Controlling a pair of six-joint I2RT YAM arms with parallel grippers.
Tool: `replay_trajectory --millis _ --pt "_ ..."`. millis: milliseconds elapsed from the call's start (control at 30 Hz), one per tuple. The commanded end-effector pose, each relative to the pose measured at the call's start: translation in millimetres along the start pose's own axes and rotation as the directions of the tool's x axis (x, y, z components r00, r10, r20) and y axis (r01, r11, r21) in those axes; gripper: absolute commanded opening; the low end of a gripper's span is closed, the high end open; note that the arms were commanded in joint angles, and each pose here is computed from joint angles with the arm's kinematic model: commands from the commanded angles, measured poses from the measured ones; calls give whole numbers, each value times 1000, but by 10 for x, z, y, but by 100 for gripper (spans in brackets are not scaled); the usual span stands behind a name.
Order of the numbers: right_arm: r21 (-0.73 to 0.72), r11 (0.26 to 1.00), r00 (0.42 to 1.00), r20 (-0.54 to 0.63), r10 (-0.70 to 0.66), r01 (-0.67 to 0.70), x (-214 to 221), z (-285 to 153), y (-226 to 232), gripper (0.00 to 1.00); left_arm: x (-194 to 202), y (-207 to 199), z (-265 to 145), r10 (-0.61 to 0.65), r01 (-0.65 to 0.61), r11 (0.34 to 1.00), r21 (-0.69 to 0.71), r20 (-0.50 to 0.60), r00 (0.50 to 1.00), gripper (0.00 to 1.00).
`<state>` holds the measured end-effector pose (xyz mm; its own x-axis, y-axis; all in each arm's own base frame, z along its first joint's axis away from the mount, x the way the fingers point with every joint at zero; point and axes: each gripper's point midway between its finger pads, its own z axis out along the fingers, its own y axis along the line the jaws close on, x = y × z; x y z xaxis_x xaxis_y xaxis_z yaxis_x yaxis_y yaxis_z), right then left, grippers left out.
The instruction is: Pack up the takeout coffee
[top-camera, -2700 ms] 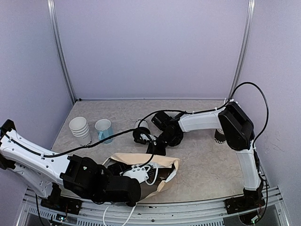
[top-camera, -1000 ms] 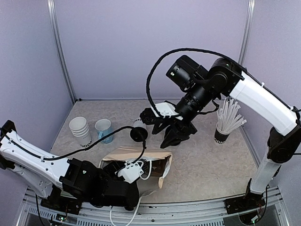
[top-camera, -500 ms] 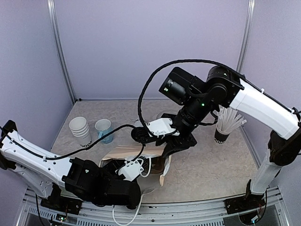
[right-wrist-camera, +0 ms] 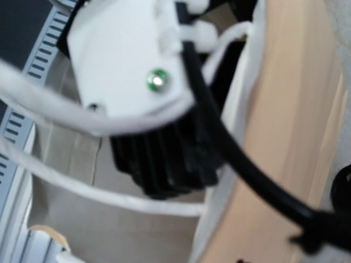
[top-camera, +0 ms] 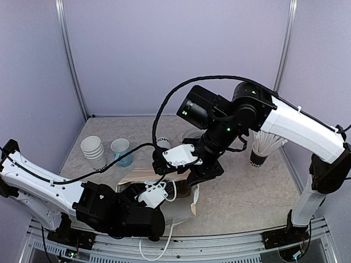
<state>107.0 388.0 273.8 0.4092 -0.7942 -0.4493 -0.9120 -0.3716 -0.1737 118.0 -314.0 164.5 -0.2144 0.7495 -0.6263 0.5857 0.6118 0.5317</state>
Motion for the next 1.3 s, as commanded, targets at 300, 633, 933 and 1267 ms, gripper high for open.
replay_trajectory --millis 300,633,933,1267 --pt "171 985 999 -49 22 -13 -11 53 -342 0 93 10 -4 17 -17 1000 3 -18 1000 47" --pt "180 982 998 15 54 -56 -56 -128 -483 0 86 112 -128 45 -45 999 -26 -3 999 47" --pt "26 999 997 72 32 -34 -50 -314 -72 0 121 162 -28 35 -40 997 -68 -62 997 46" --pt "57 998 994 107 -20 14 -74 -462 -130 29 206 59 8 36 -39 999 -29 -80 996 46"
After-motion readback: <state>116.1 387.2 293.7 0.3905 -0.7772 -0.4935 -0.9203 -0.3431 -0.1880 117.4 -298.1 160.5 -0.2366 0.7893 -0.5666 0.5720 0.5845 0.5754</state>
